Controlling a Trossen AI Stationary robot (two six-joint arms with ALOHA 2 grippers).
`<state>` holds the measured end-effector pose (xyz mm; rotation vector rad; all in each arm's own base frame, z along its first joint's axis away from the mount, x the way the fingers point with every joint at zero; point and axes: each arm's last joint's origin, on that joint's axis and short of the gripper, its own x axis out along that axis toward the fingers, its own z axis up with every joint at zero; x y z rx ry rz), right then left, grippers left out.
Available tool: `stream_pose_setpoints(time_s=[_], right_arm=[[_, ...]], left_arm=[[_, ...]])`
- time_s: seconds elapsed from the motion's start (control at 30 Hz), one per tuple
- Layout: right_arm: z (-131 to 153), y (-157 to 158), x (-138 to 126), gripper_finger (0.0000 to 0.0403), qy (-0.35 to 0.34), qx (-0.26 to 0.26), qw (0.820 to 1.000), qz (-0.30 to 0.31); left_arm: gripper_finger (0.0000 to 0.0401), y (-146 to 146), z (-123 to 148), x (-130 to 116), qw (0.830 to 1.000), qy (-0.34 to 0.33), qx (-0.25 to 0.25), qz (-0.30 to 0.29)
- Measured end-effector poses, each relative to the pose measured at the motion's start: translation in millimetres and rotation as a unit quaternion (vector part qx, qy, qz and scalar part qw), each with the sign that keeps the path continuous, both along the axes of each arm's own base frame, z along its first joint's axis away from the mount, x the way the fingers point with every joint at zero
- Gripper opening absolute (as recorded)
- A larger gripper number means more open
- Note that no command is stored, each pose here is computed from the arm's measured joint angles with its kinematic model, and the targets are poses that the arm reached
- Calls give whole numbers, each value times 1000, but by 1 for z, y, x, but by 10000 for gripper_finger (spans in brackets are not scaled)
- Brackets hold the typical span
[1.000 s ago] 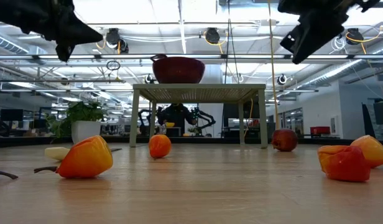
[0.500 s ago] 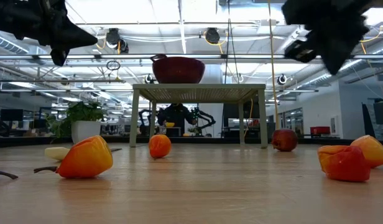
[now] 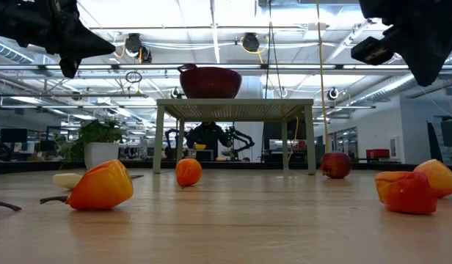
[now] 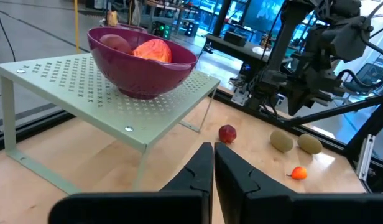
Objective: Pick & Place Fruit
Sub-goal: Put the kiwi into the strainer bowl on the shelf
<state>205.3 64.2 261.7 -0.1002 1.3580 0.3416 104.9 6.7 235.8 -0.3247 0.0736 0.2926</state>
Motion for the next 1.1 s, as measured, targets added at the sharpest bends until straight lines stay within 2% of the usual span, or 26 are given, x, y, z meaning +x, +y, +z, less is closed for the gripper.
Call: stream_pose_setpoints(time_s=[0.13,0.37,0.6,0.7,0.83,0.97,1.1], right_arm=[[0,1,-1,5,6,5,1000,-15],[-1,1,-4,20,30,17,999,-35],[-1,0,-5,106,36,17,998,-45],[-1,1,-5,151,35,18,999,-31],[-1,3,-5,201,44,50,998,1],[-2,4,-6,235,55,66,996,24],[-3,5,-5,248,58,64,996,29]], left_arm=[[2,0,0,0,1000,0,0,0],[14,0,0,0,1000,0,-1,0],[4,0,0,0,1000,-2,-9,1],[13,0,0,0,1000,-2,-10,1],[15,0,-1,0,1000,0,-10,1],[3,0,-1,0,1000,0,-11,1],[7,0,-1,0,1000,0,-11,1]])
